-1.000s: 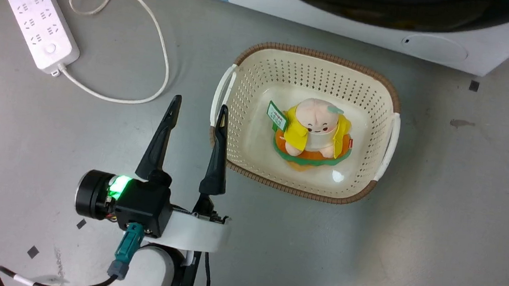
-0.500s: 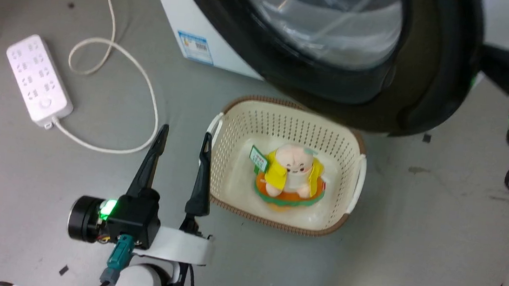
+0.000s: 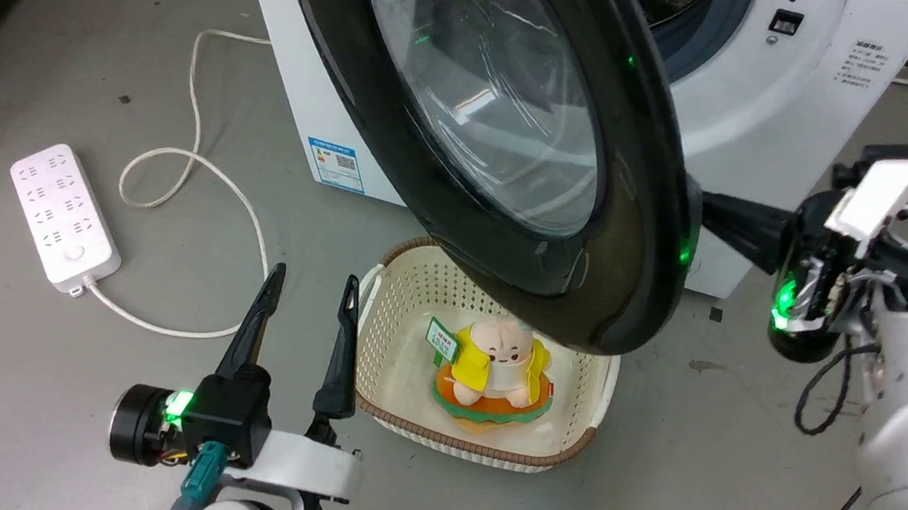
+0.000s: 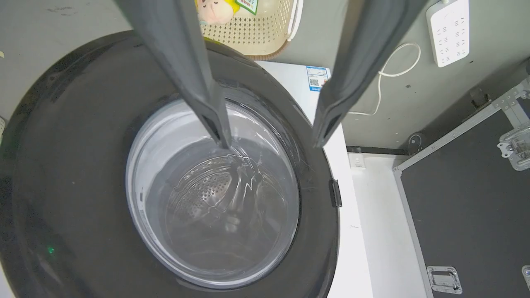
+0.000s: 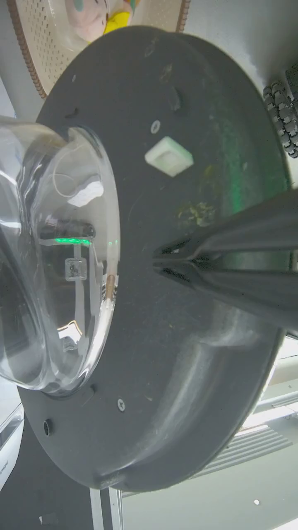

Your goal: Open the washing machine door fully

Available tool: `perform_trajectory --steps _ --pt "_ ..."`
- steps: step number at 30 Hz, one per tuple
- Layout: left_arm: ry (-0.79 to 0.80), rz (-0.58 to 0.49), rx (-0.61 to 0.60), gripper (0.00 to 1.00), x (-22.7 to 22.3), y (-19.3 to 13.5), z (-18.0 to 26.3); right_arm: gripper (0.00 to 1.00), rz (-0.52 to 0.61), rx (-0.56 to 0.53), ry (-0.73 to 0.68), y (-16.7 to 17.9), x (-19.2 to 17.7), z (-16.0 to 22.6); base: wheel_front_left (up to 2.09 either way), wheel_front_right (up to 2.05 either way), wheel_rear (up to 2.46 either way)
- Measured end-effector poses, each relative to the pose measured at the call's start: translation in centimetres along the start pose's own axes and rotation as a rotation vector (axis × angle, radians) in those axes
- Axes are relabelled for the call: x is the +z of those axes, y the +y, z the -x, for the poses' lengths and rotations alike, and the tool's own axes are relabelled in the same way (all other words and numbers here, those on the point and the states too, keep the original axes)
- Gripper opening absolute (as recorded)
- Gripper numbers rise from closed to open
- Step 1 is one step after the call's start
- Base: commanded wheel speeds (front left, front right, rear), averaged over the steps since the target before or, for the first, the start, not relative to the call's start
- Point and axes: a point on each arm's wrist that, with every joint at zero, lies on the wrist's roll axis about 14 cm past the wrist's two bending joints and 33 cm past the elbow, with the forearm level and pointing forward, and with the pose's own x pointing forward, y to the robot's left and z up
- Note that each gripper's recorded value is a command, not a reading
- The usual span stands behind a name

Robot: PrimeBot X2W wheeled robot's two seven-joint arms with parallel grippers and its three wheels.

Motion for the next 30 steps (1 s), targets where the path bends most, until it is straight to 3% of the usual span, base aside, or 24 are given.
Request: perform_trajectory --steps 15,19,23,24,26,30 --pt "0.075 0.011 -0.004 1.00 -1.8 0.5 2.9 0.00 -0.016 0.068 0.266 -2.1 -12.5 -3.5 0.00 0.00 0.00" --pt "0.087 0.019 -0.003 1.00 -2.1 0.5 3.4 0.00 -0.018 0.091 0.285 -1.8 -14.9 -4.3 0.00 0.00 0.00" --pt "0.083 0.022 -0.001 1.00 -1.9 0.5 3.6 0.00 -0.010 0.108 0.223 -1.2 -15.0 -4.6 0.00 0.00 0.00" --pt "0.080 0.025 0.003 1.00 -1.8 0.7 3.6 0.19 -0.004 0.110 0.192 -1.1 -14.6 -4.6 0.00 0.00 0.00" --pt "0.073 0.028 0.011 1.00 -1.6 0.9 3.5 1.00 0.030 0.116 0.131 -0.5 -13.5 -4.3 0.00 0.00 0.00" --pt "0.054 0.037 0.017 1.00 -1.1 1.2 3.2 1.00 0.217 0.118 -0.106 1.6 -8.5 -1.9 0.00 0.00 0.00"
